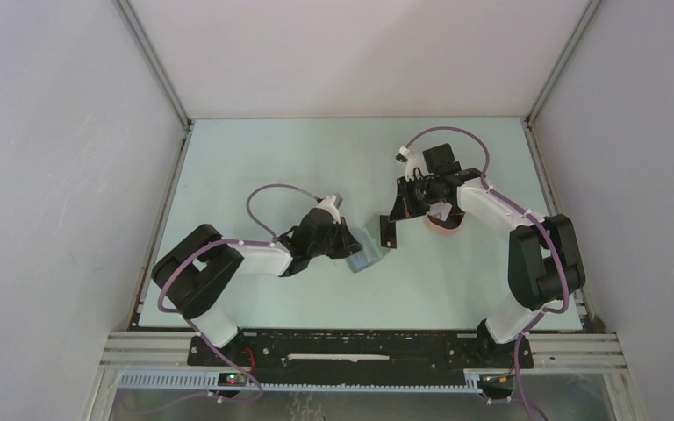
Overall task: Put the credit cards into the card holder
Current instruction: Insert the credit card into the card holder.
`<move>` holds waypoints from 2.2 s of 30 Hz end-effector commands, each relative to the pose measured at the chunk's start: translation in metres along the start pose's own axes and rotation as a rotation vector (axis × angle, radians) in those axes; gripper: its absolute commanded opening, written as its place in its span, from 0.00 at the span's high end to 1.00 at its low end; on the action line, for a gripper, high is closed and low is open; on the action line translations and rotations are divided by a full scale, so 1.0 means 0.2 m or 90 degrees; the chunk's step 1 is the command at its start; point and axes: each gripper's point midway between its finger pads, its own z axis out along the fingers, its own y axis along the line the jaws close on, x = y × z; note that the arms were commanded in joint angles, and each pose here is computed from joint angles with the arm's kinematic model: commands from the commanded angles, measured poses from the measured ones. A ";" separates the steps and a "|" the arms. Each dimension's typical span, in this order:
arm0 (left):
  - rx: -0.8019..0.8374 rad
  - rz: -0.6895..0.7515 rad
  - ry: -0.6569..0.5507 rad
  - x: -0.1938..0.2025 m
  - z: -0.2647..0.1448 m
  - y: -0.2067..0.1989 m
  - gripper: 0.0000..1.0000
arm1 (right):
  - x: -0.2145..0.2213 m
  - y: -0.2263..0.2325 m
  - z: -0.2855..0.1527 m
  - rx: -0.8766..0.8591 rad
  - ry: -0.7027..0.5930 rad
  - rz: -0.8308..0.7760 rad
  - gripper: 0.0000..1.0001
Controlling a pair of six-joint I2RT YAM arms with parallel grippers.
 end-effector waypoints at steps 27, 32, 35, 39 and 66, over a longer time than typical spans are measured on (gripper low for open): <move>0.156 0.124 0.140 -0.10 0.18 -0.39 0.57 | -0.09 -0.15 -0.11 0.058 -0.047 0.002 1.00; 0.184 0.109 0.115 -0.11 0.17 -0.42 0.49 | -0.09 -0.16 -0.12 0.049 -0.049 0.015 1.00; 0.173 0.104 0.096 -0.12 0.17 -0.40 0.45 | -0.09 -0.16 -0.12 0.046 -0.048 0.016 1.00; 0.168 0.089 0.068 -0.15 0.18 -0.35 0.45 | -0.09 -0.17 -0.12 0.048 -0.049 0.016 1.00; 0.145 0.077 -0.010 -0.25 0.39 -0.26 0.56 | -0.19 -0.15 -0.32 0.033 -0.122 0.021 1.00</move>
